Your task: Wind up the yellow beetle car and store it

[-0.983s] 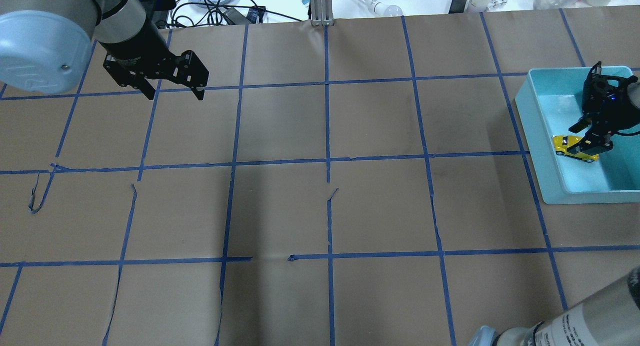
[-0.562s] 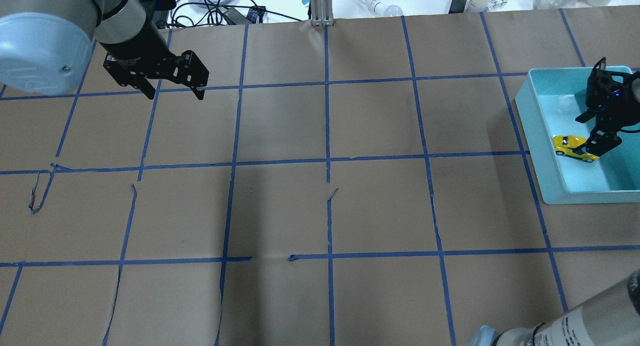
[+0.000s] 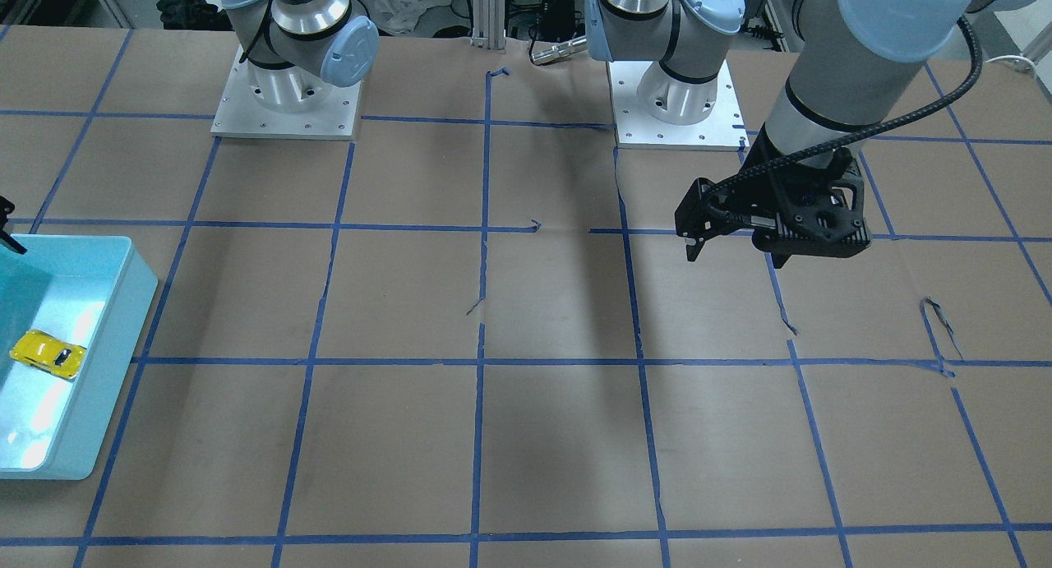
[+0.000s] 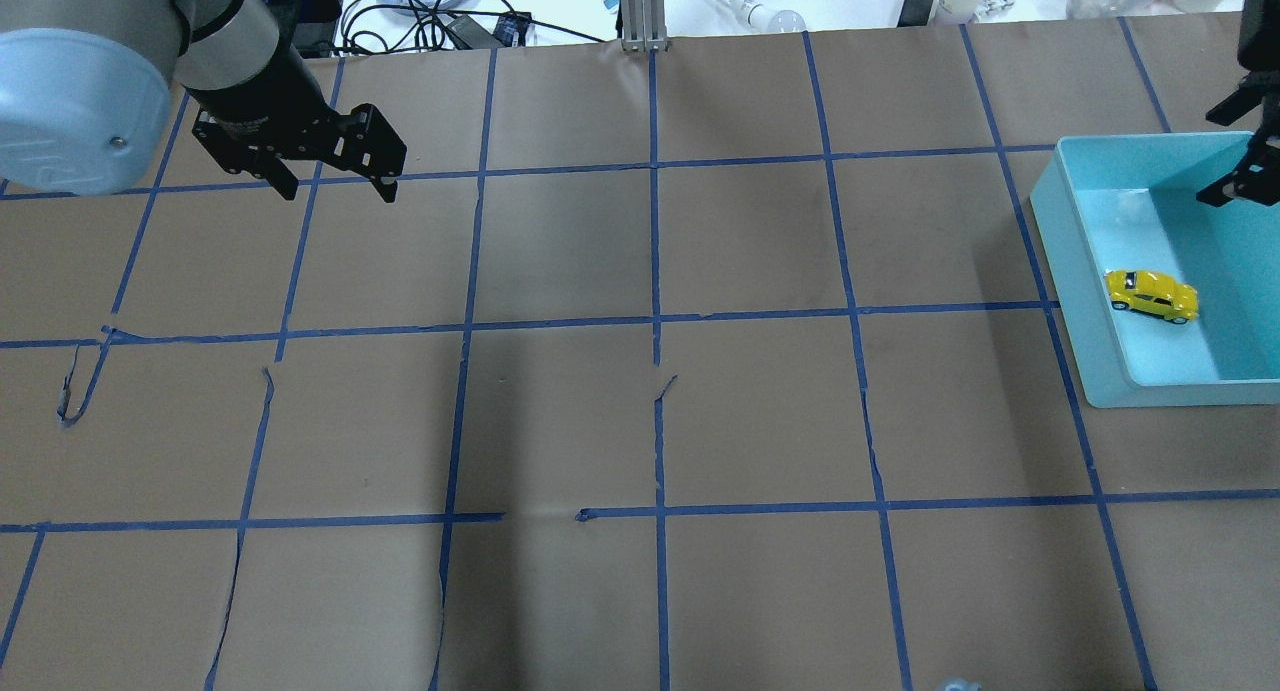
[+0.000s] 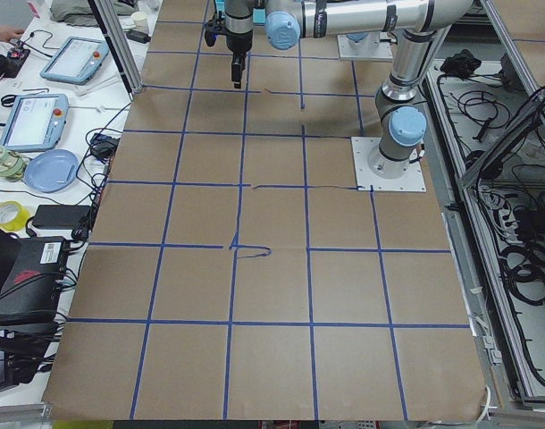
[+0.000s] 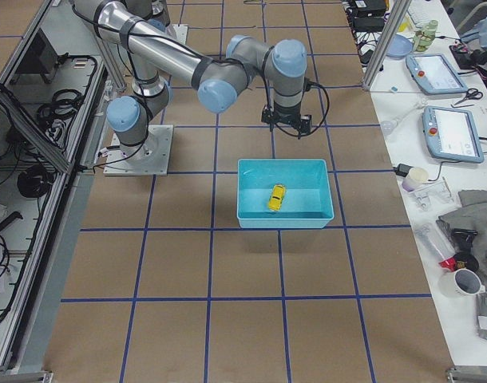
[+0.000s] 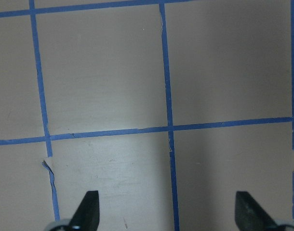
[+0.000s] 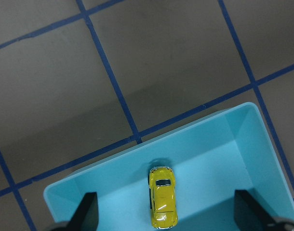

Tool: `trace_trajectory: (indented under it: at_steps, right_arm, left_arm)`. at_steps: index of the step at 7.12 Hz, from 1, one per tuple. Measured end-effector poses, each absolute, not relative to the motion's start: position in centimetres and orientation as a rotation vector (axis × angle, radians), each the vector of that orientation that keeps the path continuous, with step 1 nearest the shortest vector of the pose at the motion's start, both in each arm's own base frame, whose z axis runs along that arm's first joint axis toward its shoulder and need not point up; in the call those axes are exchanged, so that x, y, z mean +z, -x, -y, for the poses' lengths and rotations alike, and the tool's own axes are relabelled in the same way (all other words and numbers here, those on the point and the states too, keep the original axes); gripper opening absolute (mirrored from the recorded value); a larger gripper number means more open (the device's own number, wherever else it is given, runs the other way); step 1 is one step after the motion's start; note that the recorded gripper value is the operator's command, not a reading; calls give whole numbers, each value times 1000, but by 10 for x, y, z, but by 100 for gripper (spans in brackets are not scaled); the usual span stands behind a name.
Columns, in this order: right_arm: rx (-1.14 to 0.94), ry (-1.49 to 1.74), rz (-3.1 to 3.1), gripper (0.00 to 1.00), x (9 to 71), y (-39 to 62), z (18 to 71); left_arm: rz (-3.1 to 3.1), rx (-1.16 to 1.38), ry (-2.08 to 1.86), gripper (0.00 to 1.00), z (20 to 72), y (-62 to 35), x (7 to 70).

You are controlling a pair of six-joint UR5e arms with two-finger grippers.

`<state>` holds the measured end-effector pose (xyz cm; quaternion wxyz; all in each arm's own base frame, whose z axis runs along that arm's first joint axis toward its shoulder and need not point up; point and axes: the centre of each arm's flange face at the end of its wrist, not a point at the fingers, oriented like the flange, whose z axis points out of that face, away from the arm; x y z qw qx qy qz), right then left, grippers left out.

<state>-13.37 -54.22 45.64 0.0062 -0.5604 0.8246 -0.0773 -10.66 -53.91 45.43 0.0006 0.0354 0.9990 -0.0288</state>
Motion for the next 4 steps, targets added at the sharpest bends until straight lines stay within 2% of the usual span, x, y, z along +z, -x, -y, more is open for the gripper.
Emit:
trace_trajectory:
  at_steps: [2,4]
  right_arm:
    - [-226,1622,-2655,100,506,78,534]
    - [-193,1328,-2771,100,518,19,529]
  left_arm:
    - [-3137,-93,-110,100,538,107,455]
    - [-3130,-105,-106,100,536,105,460]
